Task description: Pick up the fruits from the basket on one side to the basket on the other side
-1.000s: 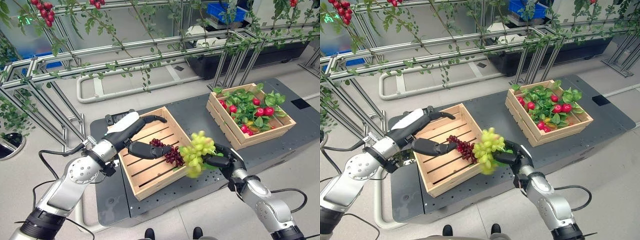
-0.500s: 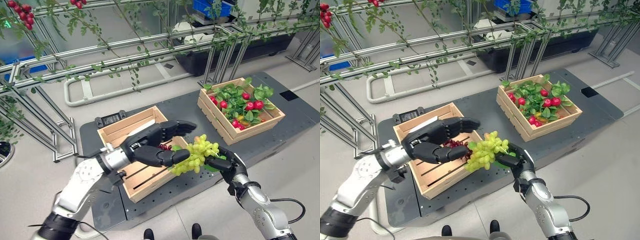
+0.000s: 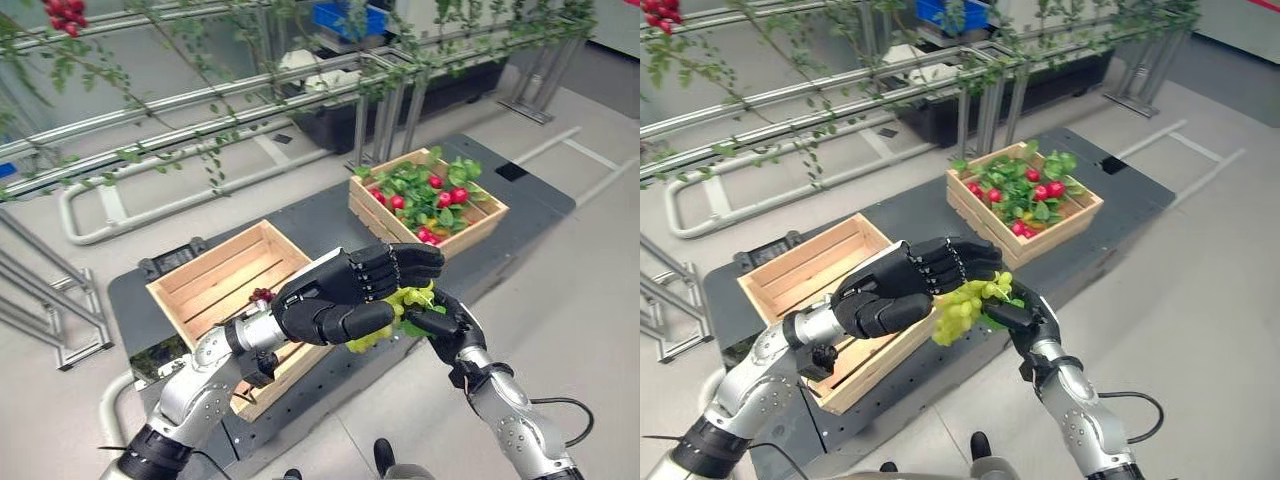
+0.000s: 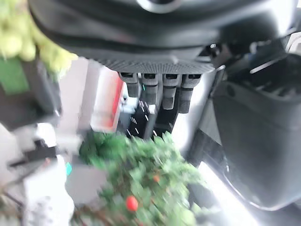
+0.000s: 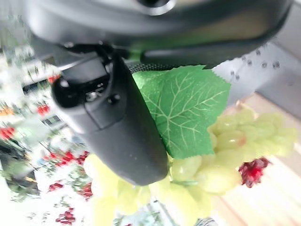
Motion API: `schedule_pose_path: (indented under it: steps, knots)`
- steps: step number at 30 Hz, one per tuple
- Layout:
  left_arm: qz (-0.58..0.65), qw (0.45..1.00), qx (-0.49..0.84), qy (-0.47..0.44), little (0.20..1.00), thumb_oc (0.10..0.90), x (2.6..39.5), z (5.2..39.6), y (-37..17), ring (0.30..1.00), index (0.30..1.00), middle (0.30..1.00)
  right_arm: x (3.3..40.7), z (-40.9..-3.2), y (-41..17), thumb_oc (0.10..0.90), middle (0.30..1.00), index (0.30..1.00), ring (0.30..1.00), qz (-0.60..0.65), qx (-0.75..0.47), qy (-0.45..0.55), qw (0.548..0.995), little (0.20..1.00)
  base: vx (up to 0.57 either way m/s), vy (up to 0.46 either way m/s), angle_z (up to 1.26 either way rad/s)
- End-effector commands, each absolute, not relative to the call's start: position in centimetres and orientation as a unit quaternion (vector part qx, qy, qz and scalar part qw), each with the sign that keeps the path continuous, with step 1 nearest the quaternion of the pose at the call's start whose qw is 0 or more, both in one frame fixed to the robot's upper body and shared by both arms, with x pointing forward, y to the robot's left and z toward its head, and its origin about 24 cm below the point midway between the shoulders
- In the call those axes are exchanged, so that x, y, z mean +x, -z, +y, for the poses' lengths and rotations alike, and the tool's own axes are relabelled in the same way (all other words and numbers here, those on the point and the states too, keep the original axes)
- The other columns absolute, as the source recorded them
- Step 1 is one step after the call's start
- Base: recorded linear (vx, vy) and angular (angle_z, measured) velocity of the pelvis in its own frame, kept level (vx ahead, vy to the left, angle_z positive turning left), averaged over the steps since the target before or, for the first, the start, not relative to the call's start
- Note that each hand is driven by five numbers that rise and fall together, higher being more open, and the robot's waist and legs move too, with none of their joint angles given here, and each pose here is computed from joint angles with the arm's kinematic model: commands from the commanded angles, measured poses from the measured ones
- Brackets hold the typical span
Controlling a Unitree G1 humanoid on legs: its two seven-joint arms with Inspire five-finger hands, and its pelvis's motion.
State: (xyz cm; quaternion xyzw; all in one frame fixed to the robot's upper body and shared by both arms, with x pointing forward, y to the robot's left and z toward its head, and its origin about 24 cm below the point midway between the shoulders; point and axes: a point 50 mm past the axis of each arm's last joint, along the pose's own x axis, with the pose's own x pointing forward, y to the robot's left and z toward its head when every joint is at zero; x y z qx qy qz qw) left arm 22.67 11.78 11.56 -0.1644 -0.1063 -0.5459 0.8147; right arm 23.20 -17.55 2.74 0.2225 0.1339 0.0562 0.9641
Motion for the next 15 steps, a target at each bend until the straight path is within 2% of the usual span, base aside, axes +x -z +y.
schedule_pose_path:
  steps: [1, 3, 8, 12, 15]
  knots:
    - [-0.202, 0.737, -0.217, 0.607, 0.900, 0.800, 23.4, 10.9, -15.1, 0.900, 0.900, 0.900, 26.0, -17.4, -9.6, 0.400, 0.300, 0.300, 0.300, -0.061, 0.289, -0.088, 0.951, 0.300, -0.13, 0.421, -1.57]
    - [-0.193, 0.707, -0.236, 0.638, 0.900, 0.800, 23.3, 10.2, -14.5, 0.900, 0.900, 0.900, 26.0, -17.4, -9.0, 0.400, 0.300, 0.300, 0.300, -0.067, 0.305, -0.077, 0.947, 0.300, -0.17, 0.457, -0.81]
    - [-0.188, 0.673, -0.223, 0.680, 0.900, 0.800, 22.8, 8.8, -14.1, 0.900, 0.900, 0.900, 25.6, -18.1, -8.7, 0.400, 0.300, 0.300, 0.300, -0.070, 0.320, -0.077, 0.942, 0.300, -0.19, 0.309, -0.44]
    - [-0.187, 0.673, -0.213, 0.684, 0.900, 0.800, 22.9, 8.4, -14.2, 0.900, 0.900, 0.900, 25.6, -17.7, -8.8, 0.400, 0.300, 0.300, 0.300, -0.066, 0.329, -0.100, 0.936, 0.300, -0.18, 0.095, -0.83]
    - [-0.185, 0.643, -0.224, 0.708, 0.900, 0.800, 22.2, 8.3, -13.9, 0.900, 0.900, 0.900, 25.9, -17.0, -9.1, 0.400, 0.300, 0.300, 0.300, -0.075, 0.338, -0.108, 0.932, 0.300, -0.20, -0.022, -1.20]
